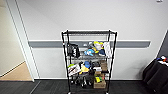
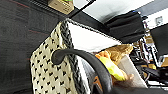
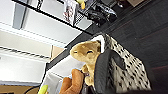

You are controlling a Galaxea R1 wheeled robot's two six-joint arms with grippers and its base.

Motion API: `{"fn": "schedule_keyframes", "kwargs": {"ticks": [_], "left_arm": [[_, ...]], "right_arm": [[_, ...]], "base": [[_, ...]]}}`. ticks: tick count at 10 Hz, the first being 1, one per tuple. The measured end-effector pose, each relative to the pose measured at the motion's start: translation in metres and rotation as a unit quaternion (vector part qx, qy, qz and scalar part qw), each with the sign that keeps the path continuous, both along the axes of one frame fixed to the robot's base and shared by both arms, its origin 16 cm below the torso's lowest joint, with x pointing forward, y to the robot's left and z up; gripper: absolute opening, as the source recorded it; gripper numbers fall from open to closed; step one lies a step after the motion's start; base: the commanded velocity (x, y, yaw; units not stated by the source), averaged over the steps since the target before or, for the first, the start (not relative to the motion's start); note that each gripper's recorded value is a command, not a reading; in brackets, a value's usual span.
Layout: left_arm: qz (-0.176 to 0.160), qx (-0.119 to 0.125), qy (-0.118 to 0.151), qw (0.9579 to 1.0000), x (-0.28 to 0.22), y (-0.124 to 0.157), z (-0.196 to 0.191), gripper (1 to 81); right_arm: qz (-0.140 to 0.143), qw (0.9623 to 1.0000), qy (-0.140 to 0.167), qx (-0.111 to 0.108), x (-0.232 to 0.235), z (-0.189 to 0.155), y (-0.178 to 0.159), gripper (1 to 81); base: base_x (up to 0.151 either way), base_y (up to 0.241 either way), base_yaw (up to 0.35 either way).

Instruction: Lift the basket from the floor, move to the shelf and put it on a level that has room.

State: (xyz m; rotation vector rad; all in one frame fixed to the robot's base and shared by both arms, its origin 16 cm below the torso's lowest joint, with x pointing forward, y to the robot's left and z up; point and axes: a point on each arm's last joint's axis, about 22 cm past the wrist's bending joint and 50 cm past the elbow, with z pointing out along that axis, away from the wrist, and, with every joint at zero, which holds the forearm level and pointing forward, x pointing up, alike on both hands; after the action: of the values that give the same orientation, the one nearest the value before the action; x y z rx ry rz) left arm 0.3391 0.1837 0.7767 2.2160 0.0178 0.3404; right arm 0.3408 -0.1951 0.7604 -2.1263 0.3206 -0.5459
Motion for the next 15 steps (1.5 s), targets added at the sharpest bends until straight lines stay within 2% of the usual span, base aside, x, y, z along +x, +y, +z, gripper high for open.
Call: {"fn": "schedule_keyframes", "kwargs": {"ticks": [4, 7, 15], "left_arm": [[-0.004, 0.002, 0.003, 1.0, -0.0083, 0.0, -0.003, 1.0], [-0.001, 0.001, -0.005, 1.0, -0.0029, -0.0015, -0.0017, 1.0], [-0.006, 0.0, -0.003, 1.0, -0.0051, -0.0048, -0.0019, 1.0]], "right_arm": [[0.001, 1.0, 0.009, 0.001, -0.0124, -0.0068, 0.0019, 1.0], [-0.002, 1.0, 0.005, 0.001, -0.0085, -0.0061, 0.0009, 1.0], [-0.002, 1.0, 0.006, 0.0, -0.0092, -0.0068, 0.0004, 1.0]], "base": [[0.057, 0.0, 0.0], [0.081, 0.0, 0.0], [0.089, 0.0, 0.0]]}}
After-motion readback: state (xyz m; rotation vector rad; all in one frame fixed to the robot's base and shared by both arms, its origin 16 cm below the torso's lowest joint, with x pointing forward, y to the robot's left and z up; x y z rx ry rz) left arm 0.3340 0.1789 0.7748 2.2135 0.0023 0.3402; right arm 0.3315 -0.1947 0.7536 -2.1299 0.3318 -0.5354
